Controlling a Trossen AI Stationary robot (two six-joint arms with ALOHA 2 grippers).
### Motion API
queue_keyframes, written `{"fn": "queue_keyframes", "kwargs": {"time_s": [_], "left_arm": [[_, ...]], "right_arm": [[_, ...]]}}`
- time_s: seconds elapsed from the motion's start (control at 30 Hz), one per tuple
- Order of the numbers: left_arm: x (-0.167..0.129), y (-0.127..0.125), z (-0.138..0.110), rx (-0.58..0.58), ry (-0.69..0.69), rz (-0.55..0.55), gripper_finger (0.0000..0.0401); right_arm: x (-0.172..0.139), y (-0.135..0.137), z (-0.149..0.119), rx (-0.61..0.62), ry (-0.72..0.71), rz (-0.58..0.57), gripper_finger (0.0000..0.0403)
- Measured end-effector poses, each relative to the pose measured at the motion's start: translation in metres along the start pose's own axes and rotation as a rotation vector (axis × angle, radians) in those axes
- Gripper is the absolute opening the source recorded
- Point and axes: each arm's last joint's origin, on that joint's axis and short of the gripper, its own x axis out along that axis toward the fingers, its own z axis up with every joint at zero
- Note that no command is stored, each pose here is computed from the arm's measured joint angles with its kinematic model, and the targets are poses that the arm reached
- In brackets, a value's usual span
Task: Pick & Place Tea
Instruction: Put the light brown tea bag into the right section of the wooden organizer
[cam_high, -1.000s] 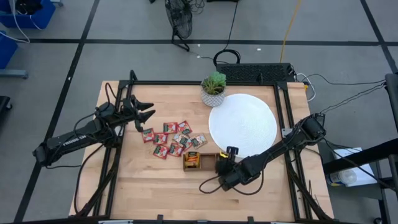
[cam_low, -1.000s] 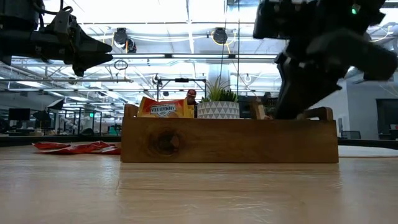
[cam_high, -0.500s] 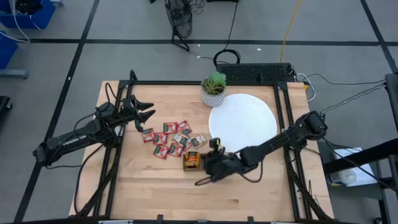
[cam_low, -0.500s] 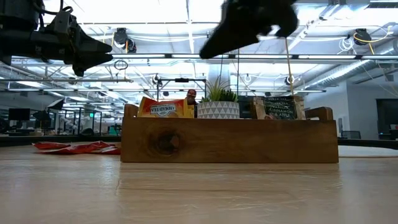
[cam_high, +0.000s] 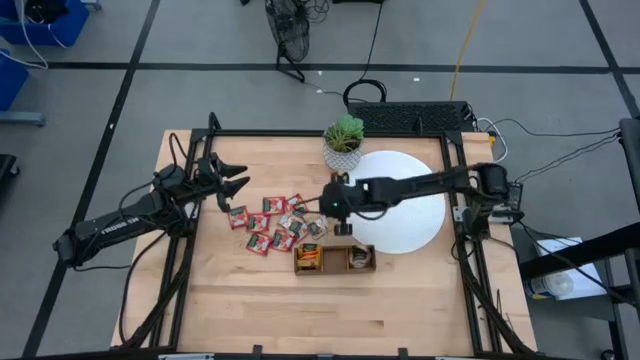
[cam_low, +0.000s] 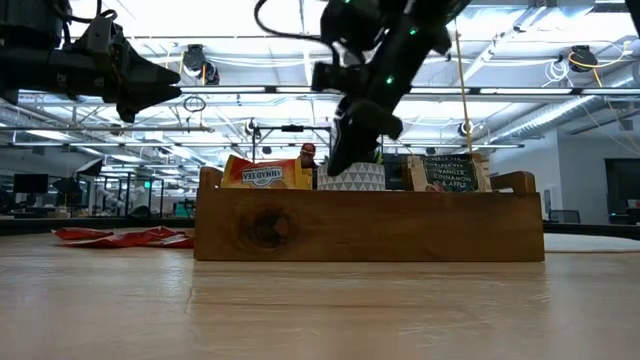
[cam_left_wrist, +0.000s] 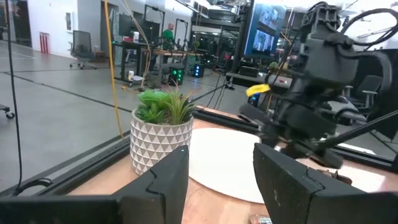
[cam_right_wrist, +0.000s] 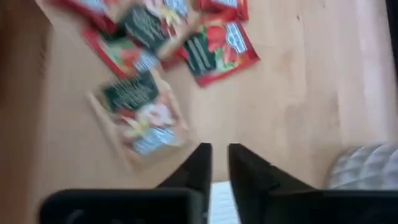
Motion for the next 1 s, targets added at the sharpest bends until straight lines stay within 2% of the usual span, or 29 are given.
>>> {"fn": "queue_keyframes", "kwargs": {"time_s": [0.13,0.23,0.3,0.4,0.53,0.67,1.0], "left_arm": [[0.000,0.000,0.000,0.000,0.000,0.000,0.0182],[0.000,0.000,0.000,0.000,0.000,0.000,0.0182],[0.000,0.000,0.000,0.000,0.000,0.001,0.0182],[0.000,0.000,0.000,0.000,0.000,0.001,0.0182],[0.000,0.000,0.000,0.000,0.000,0.002,0.0182],[0.000,0.000,0.000,0.000,0.000,0.002,0.0182],[0.000,0.000,0.000,0.000,0.001,0.003,0.0182]], "right_arm": [[0.012,0.002,0.008,-0.133,0.009,0.018,0.0151],[0.029,0.006,0.007,-0.185,0.031,0.026,0.0218],[0.043,0.010,0.004,-0.195,0.042,0.051,0.0252],[0.056,0.014,-0.001,-0.199,0.055,0.097,0.0279],[0.067,0.009,-0.008,-0.153,0.071,0.179,0.0282],[0.071,0.004,-0.012,-0.120,0.073,0.251,0.0269],[0.076,-0.009,-0.028,-0.042,0.190,0.257,0.0221]]}}
